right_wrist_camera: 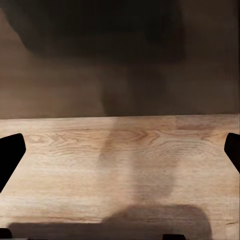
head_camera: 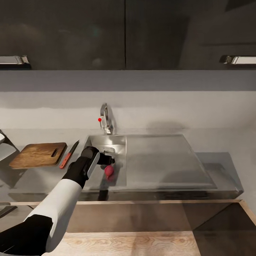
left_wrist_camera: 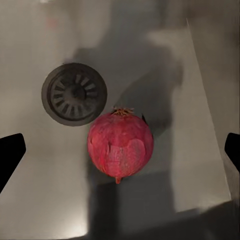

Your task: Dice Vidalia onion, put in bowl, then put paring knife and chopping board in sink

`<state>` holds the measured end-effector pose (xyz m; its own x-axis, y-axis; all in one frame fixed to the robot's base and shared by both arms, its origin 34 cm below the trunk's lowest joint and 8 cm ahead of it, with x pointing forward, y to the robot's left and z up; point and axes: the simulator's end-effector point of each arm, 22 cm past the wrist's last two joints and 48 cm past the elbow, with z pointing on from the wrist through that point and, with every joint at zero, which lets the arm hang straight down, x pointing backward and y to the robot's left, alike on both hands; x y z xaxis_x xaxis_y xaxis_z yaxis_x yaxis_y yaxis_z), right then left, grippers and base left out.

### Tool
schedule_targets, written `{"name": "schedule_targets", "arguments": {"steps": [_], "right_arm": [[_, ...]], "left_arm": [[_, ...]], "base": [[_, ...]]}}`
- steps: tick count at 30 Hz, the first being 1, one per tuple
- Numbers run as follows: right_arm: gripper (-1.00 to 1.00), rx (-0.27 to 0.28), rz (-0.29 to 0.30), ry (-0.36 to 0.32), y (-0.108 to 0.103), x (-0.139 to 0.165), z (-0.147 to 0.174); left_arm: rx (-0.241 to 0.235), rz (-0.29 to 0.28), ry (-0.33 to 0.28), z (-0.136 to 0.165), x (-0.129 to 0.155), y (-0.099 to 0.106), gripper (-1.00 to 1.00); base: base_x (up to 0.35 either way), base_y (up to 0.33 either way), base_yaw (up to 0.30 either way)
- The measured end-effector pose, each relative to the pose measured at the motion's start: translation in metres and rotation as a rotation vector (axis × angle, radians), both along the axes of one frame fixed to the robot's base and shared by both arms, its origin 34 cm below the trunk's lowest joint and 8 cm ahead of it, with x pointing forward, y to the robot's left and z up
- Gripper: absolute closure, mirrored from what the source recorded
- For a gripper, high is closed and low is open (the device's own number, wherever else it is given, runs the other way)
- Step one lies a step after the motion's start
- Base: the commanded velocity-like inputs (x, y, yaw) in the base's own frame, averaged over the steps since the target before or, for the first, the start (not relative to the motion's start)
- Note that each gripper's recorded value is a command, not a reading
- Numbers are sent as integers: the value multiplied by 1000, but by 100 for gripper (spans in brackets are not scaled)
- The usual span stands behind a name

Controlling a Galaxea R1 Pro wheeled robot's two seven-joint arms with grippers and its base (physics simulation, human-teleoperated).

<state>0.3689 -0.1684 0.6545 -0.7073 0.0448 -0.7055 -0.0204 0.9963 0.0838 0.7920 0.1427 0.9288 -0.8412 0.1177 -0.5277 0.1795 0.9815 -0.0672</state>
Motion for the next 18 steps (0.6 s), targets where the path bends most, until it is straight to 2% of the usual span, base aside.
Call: {"name": "schedule_targets", "arguments": {"steps": [18], "right_arm": [[-100,0,0,20,0,-6,-5]], "left_arm": [[2,3,32,-37,-6,1,-100]], "base": [[5,-3,0]]}}
